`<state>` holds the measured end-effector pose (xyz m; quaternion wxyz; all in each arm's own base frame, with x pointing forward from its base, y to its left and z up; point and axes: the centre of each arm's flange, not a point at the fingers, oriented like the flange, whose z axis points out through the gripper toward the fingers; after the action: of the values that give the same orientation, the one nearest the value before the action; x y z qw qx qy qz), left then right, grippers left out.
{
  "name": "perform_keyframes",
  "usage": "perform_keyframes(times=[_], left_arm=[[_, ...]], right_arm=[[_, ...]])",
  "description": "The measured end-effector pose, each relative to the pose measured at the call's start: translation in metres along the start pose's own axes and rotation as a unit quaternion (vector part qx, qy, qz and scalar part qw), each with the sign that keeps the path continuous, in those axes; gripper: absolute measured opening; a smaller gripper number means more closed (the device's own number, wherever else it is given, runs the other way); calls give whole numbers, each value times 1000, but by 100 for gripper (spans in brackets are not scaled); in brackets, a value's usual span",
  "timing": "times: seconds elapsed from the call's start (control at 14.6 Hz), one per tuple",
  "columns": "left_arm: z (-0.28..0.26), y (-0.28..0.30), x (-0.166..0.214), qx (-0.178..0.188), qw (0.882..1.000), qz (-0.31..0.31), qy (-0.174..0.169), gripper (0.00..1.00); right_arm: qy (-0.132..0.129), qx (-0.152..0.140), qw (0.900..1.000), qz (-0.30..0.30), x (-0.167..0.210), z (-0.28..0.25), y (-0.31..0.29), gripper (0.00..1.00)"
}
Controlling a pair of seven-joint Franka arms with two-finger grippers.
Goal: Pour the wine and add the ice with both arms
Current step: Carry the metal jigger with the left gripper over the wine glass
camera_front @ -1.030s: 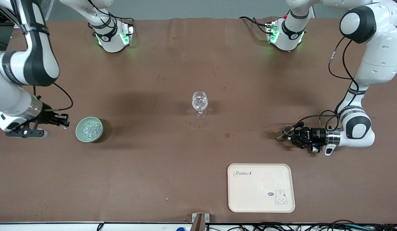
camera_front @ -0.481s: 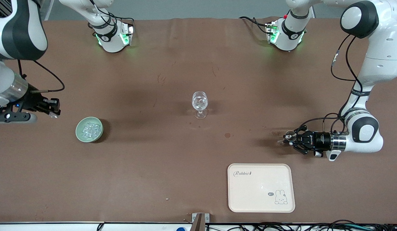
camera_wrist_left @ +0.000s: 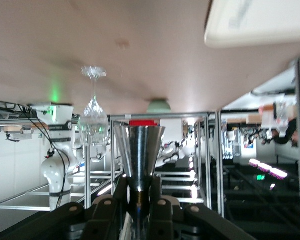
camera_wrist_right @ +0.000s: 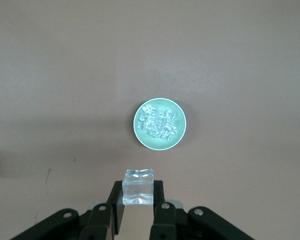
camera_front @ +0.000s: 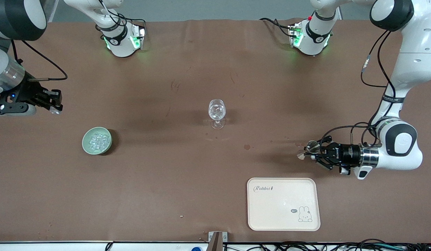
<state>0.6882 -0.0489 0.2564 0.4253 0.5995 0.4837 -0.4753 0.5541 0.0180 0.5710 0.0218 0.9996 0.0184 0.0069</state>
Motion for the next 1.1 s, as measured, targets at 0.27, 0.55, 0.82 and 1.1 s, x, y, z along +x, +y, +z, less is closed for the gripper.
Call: perform_keyframes(times=[0.27,0.55,0.82,1.1], left_arm=[[41,7,-57,21,1000,13,-6,21],[92,-20,-75,35,999,4,21,21],[148,-61,-85,57,997,23,56,21],[185,-91,-84,61,993,29,92,21]], right_arm=[[1,0,1000,-3,-5,-8,-4,27],[-1,0,1000,-3,-8,-10,-4,27],[-7,0,1000,-2,-9,-9,-4,27],[-7,0,1000,-4,-9,-9,-6,27]])
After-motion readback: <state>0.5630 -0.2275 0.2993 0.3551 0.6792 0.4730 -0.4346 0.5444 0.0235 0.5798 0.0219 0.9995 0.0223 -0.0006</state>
